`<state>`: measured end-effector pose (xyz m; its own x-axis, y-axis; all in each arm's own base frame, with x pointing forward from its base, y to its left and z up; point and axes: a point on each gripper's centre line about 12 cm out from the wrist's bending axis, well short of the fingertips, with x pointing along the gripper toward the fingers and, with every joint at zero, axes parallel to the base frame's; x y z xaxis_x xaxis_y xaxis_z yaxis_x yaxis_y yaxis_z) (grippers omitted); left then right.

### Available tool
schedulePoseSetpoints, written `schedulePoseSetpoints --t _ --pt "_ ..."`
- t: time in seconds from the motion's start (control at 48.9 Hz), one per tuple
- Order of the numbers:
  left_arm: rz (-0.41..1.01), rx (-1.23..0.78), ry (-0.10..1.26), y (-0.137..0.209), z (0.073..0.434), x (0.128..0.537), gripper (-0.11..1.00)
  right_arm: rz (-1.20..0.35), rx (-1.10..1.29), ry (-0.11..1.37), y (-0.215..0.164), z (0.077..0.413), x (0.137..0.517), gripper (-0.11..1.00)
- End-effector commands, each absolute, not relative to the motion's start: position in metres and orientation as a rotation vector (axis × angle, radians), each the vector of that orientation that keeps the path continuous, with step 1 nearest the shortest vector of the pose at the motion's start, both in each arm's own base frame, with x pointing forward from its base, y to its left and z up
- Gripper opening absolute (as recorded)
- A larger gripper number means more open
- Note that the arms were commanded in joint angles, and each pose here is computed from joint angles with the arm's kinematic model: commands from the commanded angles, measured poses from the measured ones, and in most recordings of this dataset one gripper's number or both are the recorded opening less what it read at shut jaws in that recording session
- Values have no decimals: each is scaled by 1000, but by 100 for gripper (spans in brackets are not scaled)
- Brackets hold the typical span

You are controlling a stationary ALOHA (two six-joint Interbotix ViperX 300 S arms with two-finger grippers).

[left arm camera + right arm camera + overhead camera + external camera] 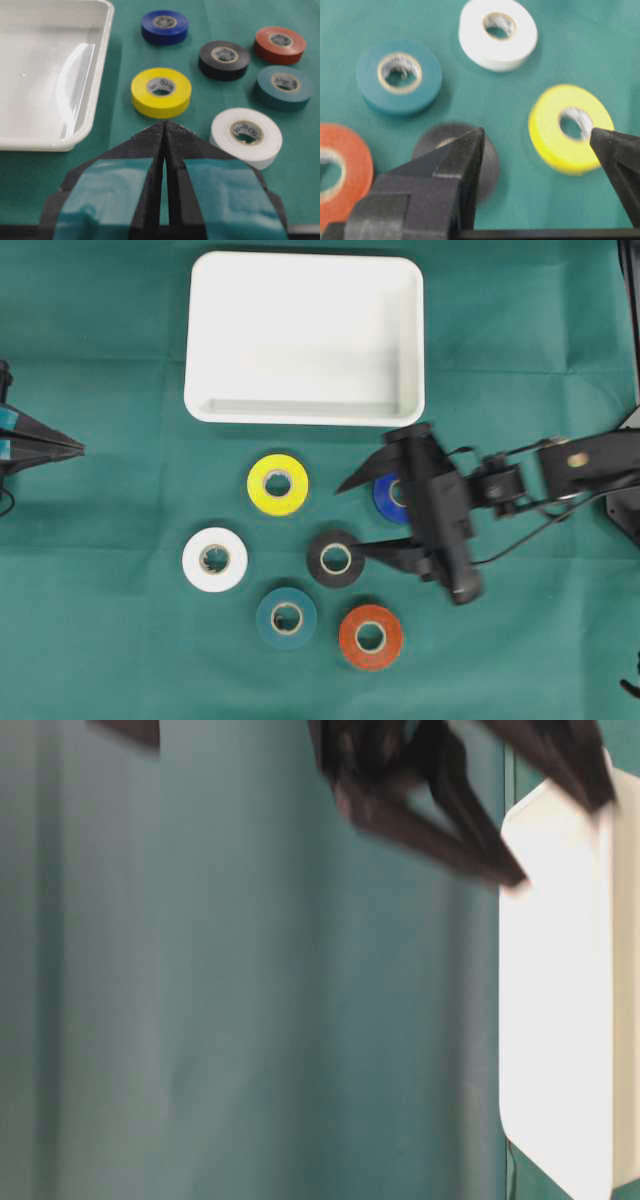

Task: Put the tape into the white case with the right arm.
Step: 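Move the open right gripper over the white tape roll and lower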

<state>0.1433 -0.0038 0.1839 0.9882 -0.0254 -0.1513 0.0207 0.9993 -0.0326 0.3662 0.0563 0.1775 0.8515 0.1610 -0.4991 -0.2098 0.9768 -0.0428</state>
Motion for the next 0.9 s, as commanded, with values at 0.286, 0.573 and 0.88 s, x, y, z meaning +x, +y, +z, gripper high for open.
schedulePoseSetpoints --t 0.286,0.573,0.88 --pt "-27 -32 106 -4 186 139 0 233 -107 473 86 175 445 67" --pt "-27 -38 116 -4 176 135 0 277 -114 454 117 167 482 67" --pt "-27 -37 133 -4 172 133 0 279 -124 474 131 163 510 67"
